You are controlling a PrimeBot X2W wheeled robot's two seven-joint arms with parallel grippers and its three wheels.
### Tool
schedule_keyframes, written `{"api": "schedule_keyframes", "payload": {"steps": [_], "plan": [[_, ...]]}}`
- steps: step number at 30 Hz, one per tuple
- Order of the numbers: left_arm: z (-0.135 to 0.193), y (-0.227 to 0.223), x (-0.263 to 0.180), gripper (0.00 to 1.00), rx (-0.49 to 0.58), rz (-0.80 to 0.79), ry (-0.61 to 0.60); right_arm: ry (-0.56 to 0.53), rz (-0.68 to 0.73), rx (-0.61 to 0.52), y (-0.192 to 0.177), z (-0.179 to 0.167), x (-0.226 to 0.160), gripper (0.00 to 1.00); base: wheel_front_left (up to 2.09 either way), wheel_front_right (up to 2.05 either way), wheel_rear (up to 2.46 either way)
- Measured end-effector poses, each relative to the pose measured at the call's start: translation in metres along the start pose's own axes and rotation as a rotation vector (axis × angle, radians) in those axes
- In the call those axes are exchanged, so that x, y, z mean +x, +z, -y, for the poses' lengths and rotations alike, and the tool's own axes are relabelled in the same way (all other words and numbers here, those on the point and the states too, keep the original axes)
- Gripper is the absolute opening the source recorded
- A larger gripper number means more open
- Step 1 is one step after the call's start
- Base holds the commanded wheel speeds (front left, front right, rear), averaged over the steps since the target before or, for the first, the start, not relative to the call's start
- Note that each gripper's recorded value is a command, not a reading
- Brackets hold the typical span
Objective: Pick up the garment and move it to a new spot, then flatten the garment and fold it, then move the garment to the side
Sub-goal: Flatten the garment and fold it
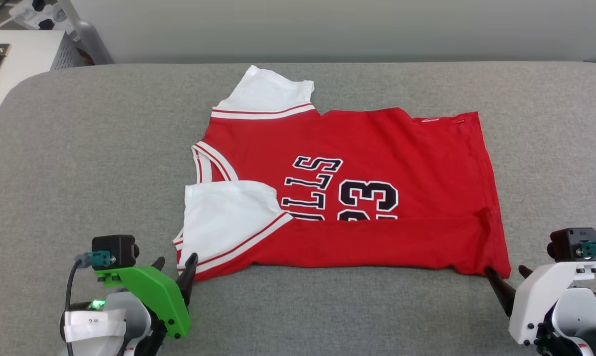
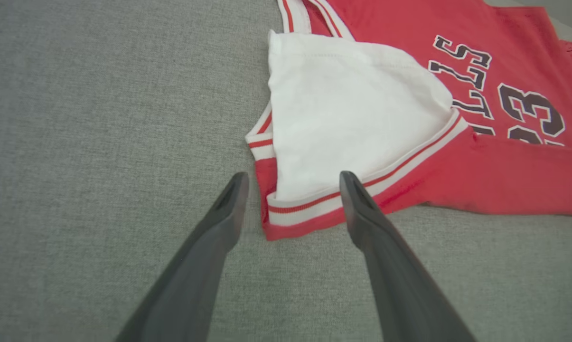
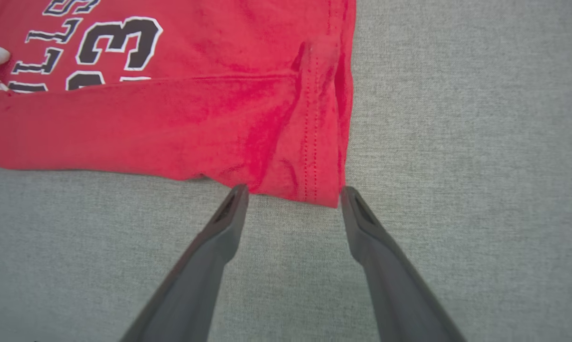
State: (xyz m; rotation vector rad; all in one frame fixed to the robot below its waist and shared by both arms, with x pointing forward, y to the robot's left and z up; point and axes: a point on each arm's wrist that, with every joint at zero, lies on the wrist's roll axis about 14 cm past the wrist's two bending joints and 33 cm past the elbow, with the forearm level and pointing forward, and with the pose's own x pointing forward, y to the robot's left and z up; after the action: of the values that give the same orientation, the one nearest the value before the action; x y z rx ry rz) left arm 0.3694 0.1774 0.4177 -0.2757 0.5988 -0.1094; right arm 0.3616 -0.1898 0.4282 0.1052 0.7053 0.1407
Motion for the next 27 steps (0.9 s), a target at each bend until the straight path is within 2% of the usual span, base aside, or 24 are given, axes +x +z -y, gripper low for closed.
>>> {"api": "schedule_keyframes", "payload": {"steps": [7,12,18,19,20,27], "plan": [[-0.012,-0.025,0.011,1.0,0.009,-0.12,0.058,-0.016,-0.015,0.005,0.0,-0.001,0.003,1.0,0.0,0.0,0.0],[-0.021,-0.033,0.02,1.0,0.011,-0.148,0.092,-0.023,-0.033,0.009,-0.006,0.001,0.007,1.0,0.0,0.0,0.0],[-0.025,-0.042,0.031,0.98,0.038,-0.2,0.089,-0.038,-0.049,0.021,-0.012,0.006,0.01,1.0,0.0,0.0,0.0],[-0.027,-0.044,0.032,0.31,0.043,-0.217,0.09,-0.041,-0.051,0.023,-0.013,0.008,0.01,1.0,0.0,0.0,0.0],[-0.026,-0.046,0.033,0.0,0.05,-0.232,0.084,-0.044,-0.05,0.024,-0.013,0.009,0.01,1.0,0.0,0.0,0.0],[-0.019,-0.046,0.033,0.0,0.044,-0.223,0.057,-0.07,-0.044,0.012,-0.012,0.017,0.006,1.0,0.0,0.0,0.0]]}}
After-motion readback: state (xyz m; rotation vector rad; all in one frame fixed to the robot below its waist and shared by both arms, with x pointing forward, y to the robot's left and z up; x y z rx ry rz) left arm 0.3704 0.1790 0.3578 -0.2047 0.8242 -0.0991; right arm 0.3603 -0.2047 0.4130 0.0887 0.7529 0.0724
